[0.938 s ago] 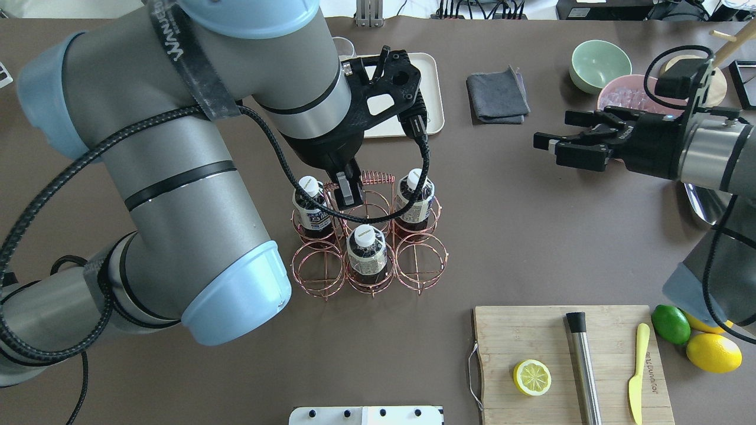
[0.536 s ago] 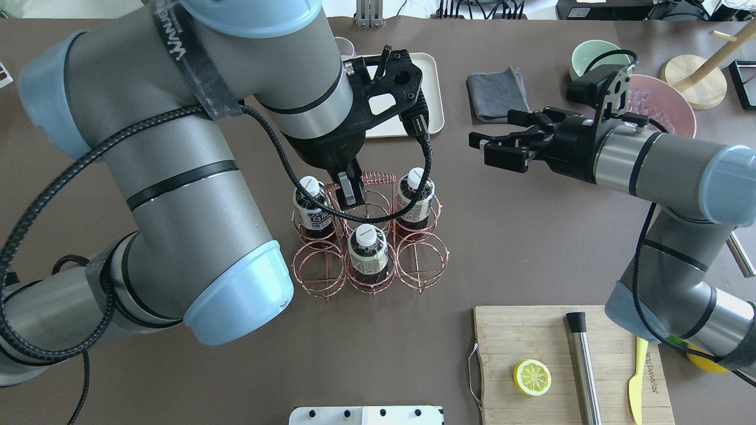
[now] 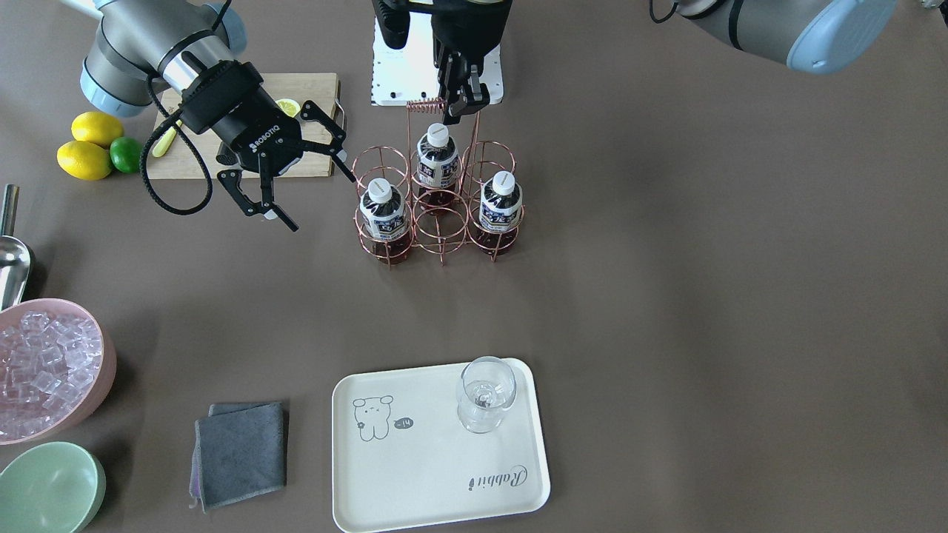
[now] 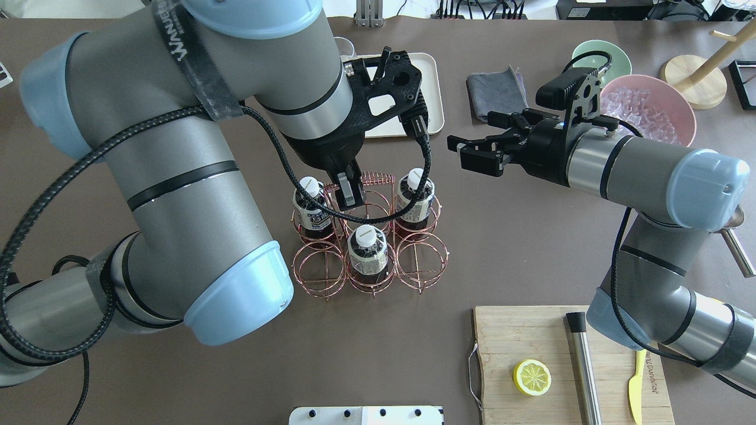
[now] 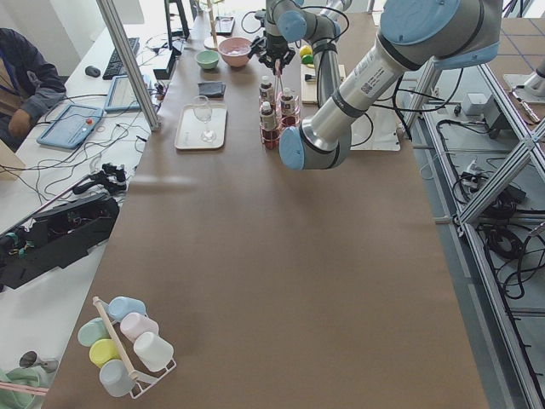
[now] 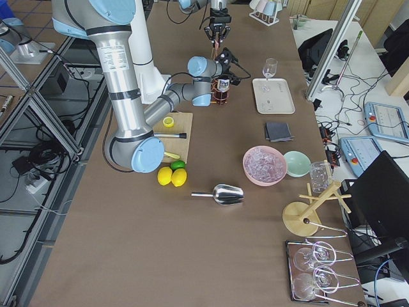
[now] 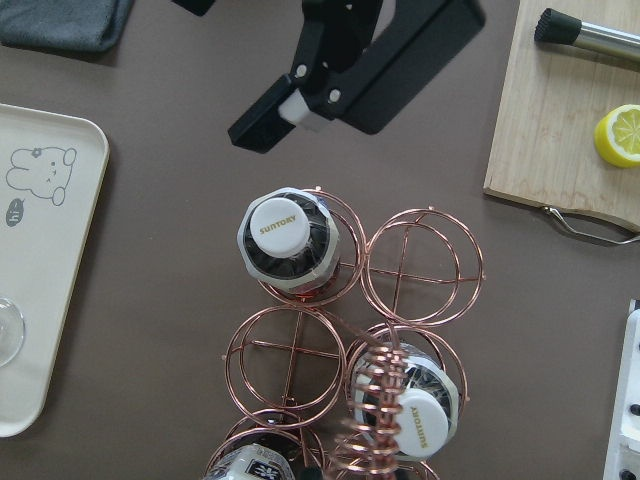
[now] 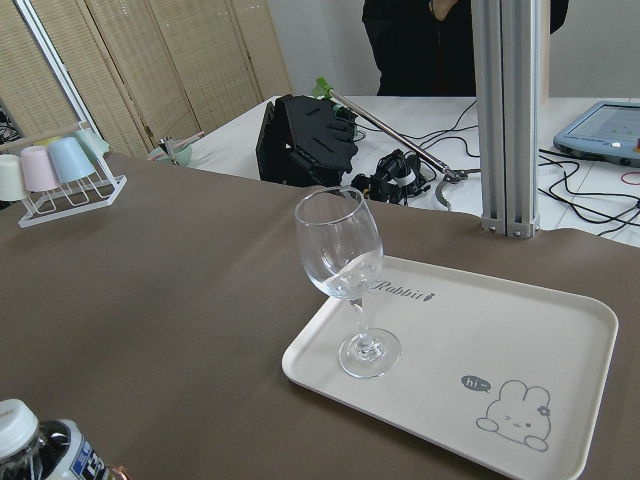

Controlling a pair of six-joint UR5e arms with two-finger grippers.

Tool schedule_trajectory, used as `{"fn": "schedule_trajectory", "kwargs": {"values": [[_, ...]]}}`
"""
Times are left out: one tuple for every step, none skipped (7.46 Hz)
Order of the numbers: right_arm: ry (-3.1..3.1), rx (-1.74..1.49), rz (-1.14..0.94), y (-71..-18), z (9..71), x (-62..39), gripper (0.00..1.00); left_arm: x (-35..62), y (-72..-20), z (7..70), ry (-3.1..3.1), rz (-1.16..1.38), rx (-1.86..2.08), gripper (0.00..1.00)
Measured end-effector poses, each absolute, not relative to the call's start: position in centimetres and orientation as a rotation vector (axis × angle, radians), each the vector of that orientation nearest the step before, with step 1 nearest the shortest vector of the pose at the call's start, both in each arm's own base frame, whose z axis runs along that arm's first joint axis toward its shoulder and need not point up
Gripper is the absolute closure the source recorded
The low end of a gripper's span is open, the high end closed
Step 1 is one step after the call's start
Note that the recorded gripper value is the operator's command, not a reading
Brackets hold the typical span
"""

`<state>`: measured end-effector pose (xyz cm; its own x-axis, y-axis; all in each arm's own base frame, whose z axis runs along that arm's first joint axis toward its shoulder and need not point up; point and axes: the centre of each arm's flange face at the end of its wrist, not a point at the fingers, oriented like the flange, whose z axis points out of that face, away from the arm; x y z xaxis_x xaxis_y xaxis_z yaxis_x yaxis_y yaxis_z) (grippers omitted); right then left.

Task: Take tea from basket to plate

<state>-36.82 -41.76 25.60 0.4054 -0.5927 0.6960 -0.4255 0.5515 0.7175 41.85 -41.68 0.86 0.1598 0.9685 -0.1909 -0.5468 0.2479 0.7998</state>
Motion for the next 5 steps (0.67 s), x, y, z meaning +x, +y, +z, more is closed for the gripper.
{"fn": "schedule_trajectory", "kwargs": {"values": [[-1.208,1.047,-0.135,-41.5,25.5,-37.2,0.34,41.9,-41.7,0.9,0.800,1.199,0.650,1.00],[-1.210,1.045,-0.136,-41.4,25.3,-37.3,0.34,41.9,-41.8,1.0,0.799,1.199,0.648,1.00],[-1.214,1.036,-0.136,-41.1,24.7,-37.7,0.31,42.0,-41.8,1.0,0.798,1.199,0.647,1.00],[-1.209,1.022,-0.137,-40.8,23.6,-38.4,0.30,42.0,-41.8,1.0,0.797,1.199,0.645,1.00],[-1.201,1.019,-0.132,-40.1,22.5,-39.4,0.26,42.0,-41.8,1.1,0.795,1.199,0.641,1.00]]}}
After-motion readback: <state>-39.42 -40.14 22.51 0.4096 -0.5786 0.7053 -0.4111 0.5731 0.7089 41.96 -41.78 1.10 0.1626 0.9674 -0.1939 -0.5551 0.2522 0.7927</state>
